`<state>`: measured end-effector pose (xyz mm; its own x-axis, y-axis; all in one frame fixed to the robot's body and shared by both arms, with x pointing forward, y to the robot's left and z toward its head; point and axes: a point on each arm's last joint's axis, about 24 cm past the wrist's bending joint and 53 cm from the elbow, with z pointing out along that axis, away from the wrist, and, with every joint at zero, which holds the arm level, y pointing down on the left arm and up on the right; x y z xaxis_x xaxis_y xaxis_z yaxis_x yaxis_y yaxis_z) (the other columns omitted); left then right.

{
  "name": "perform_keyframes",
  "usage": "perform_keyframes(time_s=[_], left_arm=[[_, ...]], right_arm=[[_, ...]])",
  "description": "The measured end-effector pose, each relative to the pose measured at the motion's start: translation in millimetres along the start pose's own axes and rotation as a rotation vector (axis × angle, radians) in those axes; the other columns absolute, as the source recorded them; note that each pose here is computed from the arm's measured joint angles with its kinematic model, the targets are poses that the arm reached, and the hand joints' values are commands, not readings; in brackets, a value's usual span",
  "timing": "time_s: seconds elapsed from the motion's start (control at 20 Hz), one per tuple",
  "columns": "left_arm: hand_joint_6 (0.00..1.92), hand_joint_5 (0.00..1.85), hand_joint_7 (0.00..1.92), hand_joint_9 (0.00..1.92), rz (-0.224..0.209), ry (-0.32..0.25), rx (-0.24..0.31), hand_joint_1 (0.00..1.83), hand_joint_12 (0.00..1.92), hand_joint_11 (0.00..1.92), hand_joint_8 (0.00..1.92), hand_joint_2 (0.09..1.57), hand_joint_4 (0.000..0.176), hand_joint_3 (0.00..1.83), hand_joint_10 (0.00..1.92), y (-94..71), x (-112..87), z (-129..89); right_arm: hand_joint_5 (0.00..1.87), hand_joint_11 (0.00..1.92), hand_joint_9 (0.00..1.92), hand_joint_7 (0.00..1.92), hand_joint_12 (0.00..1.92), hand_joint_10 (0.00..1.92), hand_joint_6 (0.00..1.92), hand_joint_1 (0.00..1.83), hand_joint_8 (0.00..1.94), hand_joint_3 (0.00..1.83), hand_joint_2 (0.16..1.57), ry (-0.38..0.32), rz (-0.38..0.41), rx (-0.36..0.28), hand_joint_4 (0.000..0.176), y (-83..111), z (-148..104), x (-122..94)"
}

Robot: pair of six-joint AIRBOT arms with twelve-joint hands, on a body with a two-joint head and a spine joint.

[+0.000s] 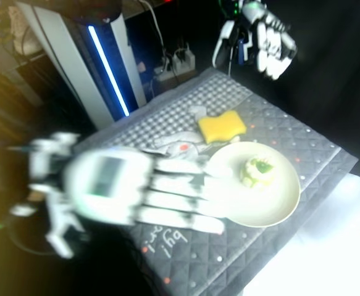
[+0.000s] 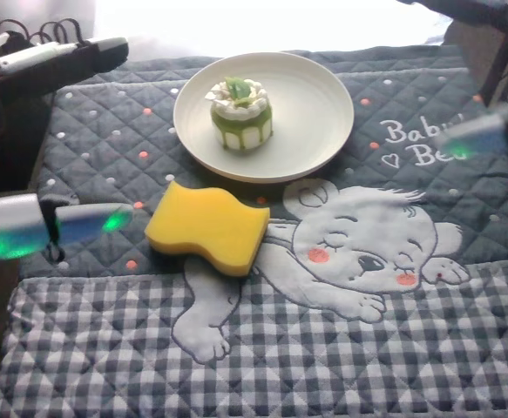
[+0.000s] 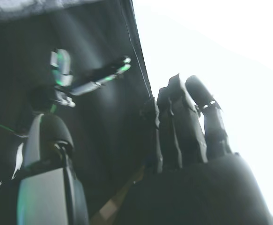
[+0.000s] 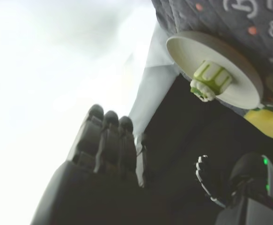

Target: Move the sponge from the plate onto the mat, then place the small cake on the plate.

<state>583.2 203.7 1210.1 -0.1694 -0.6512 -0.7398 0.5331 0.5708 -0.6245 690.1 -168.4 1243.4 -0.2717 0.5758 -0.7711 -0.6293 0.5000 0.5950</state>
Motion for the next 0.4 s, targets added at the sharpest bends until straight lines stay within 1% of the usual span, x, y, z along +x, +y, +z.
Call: perform_keyframes(time_s=[0.05,0.1,0.15,0.2,0.25,0.3,0.35,0.4], left_arm=[[0.00,0.34,0.38,0.45,-0.005,-0.003,-0.015,0.85,1.22,0.00,0.00,0.89,0.000,0.00,0.01,3.0,0.6,-3],[0.00,0.33,0.37,0.44,-0.004,-0.012,-0.031,0.86,1.22,0.00,0.00,0.90,0.000,0.00,0.01,7.5,-1.0,-8],[0.00,0.33,0.35,0.44,-0.014,-0.028,-0.045,0.84,1.25,0.00,0.00,0.90,0.000,0.00,0.01,9.8,-3.4,-11],[0.00,0.33,0.36,0.44,-0.016,-0.033,-0.046,0.84,1.27,0.00,0.00,0.89,0.000,0.00,0.01,10.1,-5.1,-12],[0.00,0.32,0.35,0.44,-0.018,-0.042,-0.039,0.83,1.27,0.00,0.00,0.90,0.000,0.00,0.01,8.7,-7.3,-13],[0.00,0.27,0.33,0.42,-0.014,-0.046,-0.031,0.77,1.24,0.00,0.00,0.90,0.001,0.00,0.00,6.7,-9.2,-13],[0.00,0.21,0.32,0.41,-0.014,-0.050,-0.027,0.73,1.19,0.00,0.00,0.90,0.019,0.00,0.00,5.8,-10.2,-13],[0.00,0.12,0.30,0.37,-0.014,-0.059,-0.021,0.68,1.15,0.00,0.00,0.92,0.059,0.01,0.00,4.5,-12.3,-13]], right_arm=[[0.00,0.01,0.01,0.05,0.00,0.00,0.00,0.73,0.00,0.01,0.88,-0.003,0.021,-0.001,0.156,-0.6,-13,9],[0.01,0.00,0.00,0.05,0.00,0.00,0.00,0.74,0.00,0.00,0.87,-0.005,0.058,-0.001,0.169,-1.9,-28,19],[0.03,0.00,0.00,0.06,0.00,0.00,0.01,0.77,0.01,0.00,0.87,-0.019,0.083,-0.003,0.134,-2.2,-38,22],[0.03,0.00,0.00,0.05,0.00,0.00,0.01,0.80,0.00,0.00,0.86,-0.046,0.108,-0.006,0.139,-1.1,-50,20],[0.03,0.00,0.00,0.04,0.00,0.00,0.01,0.77,0.00,0.00,0.87,-0.081,0.125,-0.006,0.153,-0.8,-62,13],[0.05,0.00,0.04,0.09,0.00,0.01,0.00,0.77,0.00,0.00,0.85,-0.118,0.139,-0.004,0.153,-0.6,-74,6],[0.07,0.00,0.06,0.10,0.00,0.01,0.01,0.77,0.01,0.00,0.83,-0.147,0.143,-0.004,0.154,0.1,-82,-1],[0.12,0.00,0.09,0.13,0.00,0.01,0.01,0.80,0.00,0.00,0.80,-0.184,0.149,-0.010,0.139,2.3,-93,-8]])
